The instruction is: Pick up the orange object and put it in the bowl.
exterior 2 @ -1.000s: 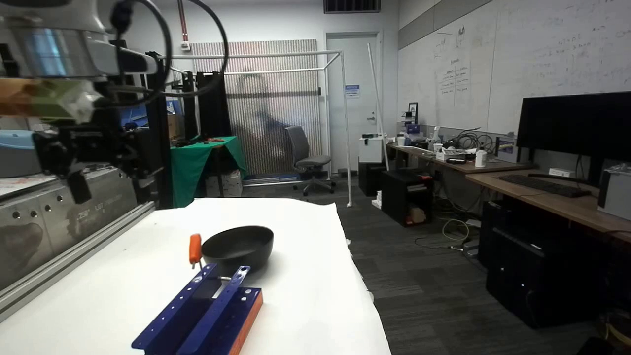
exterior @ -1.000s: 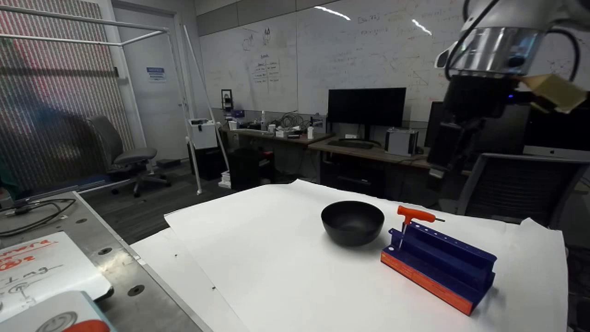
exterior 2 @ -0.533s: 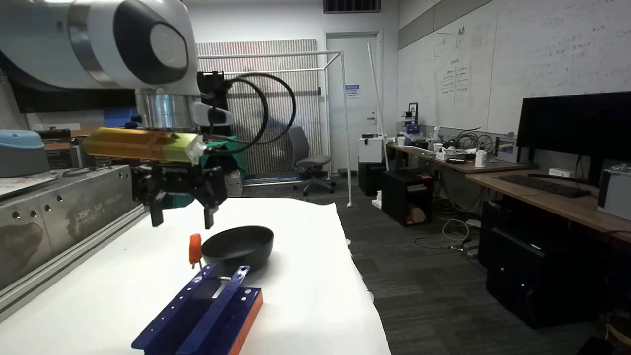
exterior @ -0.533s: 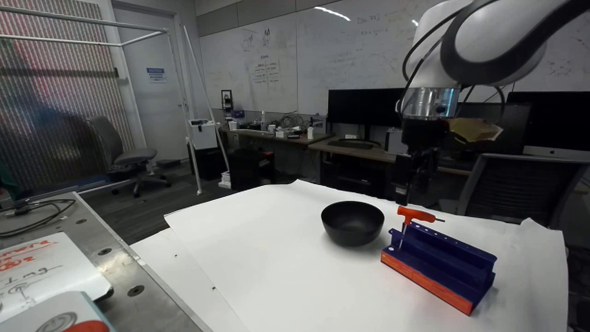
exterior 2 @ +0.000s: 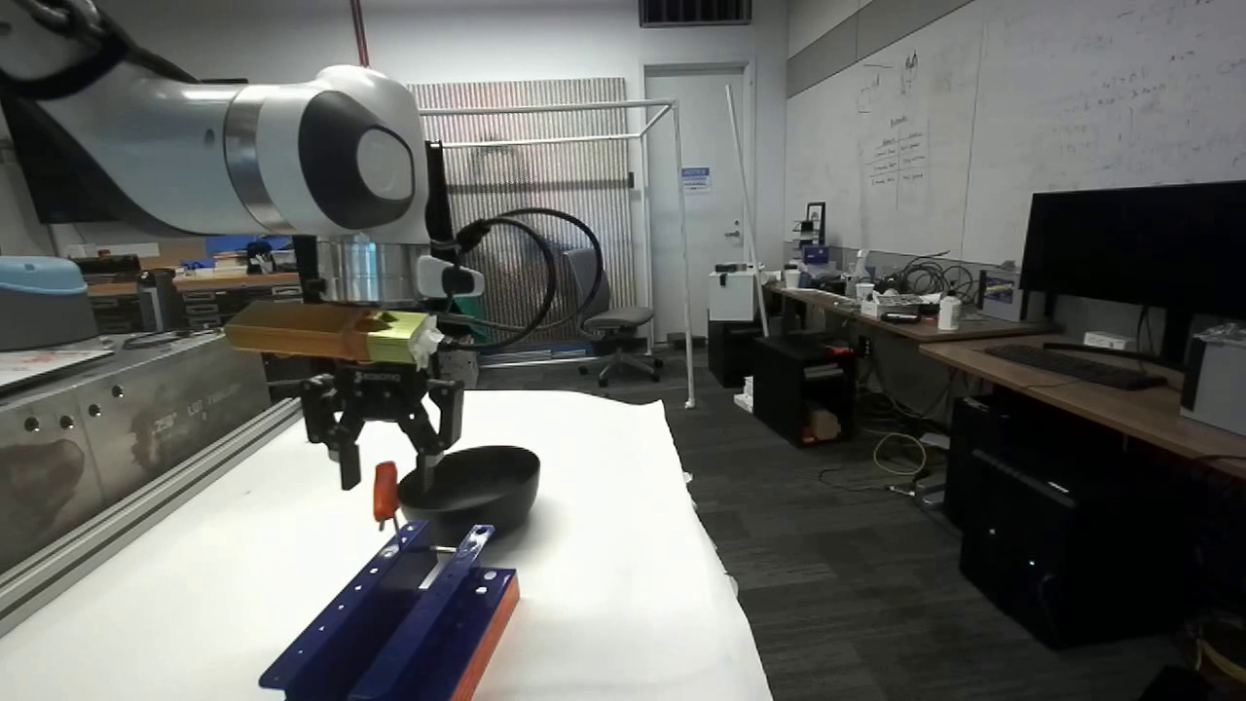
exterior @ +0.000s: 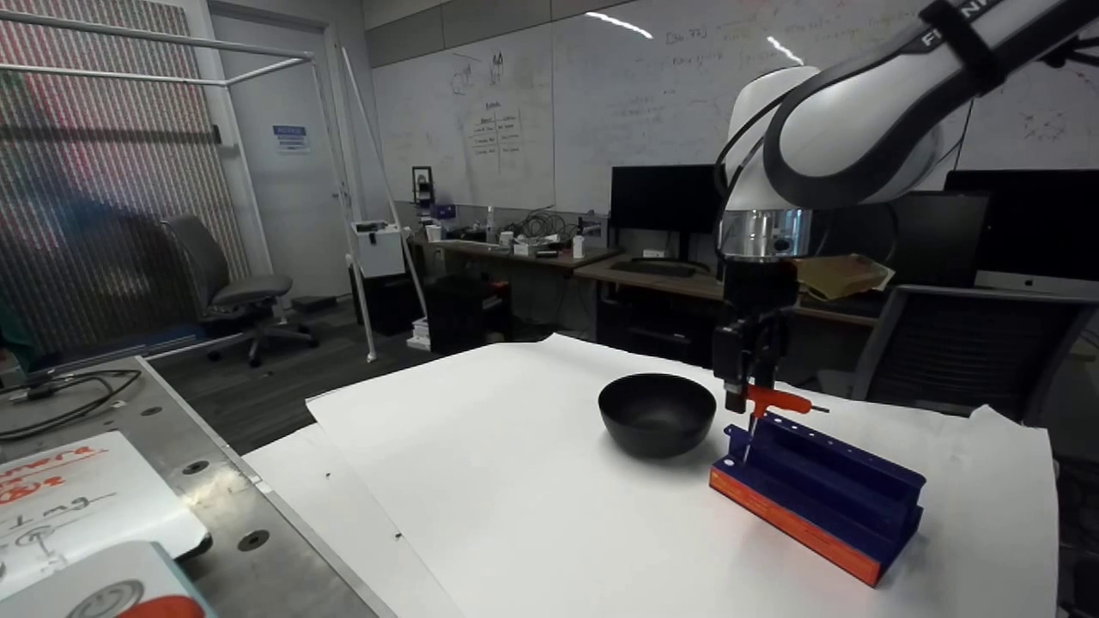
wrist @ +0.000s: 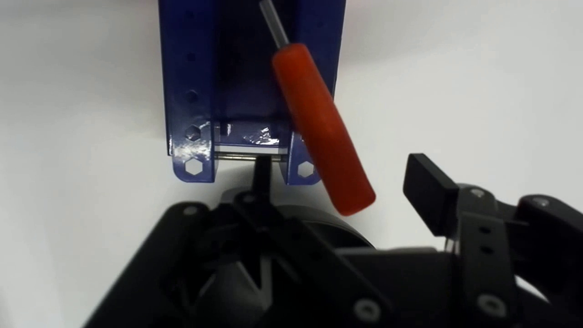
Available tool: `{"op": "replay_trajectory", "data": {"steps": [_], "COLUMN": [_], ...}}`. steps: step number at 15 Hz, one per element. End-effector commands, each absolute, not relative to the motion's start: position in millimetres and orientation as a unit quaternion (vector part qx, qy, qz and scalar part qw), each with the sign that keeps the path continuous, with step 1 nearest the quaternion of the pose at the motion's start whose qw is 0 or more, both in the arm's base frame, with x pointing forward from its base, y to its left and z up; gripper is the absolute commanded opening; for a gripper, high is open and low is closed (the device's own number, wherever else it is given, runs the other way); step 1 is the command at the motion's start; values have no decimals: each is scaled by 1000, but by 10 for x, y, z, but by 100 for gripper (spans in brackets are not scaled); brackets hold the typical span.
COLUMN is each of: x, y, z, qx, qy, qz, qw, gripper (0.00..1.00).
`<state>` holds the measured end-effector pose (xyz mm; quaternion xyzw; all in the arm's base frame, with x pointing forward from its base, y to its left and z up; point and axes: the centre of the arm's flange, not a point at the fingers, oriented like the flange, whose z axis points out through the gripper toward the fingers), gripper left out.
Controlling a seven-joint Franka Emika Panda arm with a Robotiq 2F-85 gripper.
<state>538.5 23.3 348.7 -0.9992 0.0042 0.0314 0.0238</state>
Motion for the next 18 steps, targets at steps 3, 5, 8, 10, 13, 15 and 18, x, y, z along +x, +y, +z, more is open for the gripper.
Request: {"op": "replay_trajectory", "data": {"steps": [3,5,8,10,13,15,18], "x": [5296,5230,5173,5115,5029,4949,4878], "y": [226,214,209,259,352,414,505], "z": [3769,3821,3939,4148,4594,4939,5234], "qx": [-999,-998,-998,-999,-1000,-999,-995], "qy": [-4,-5,-1,5,17,30,59], "qz": [51,59,60,45,12,-8,-74], "qw": [15,14,14,5,-7,-13,-19], "gripper": [28,13,9,9,9,9,9]}}
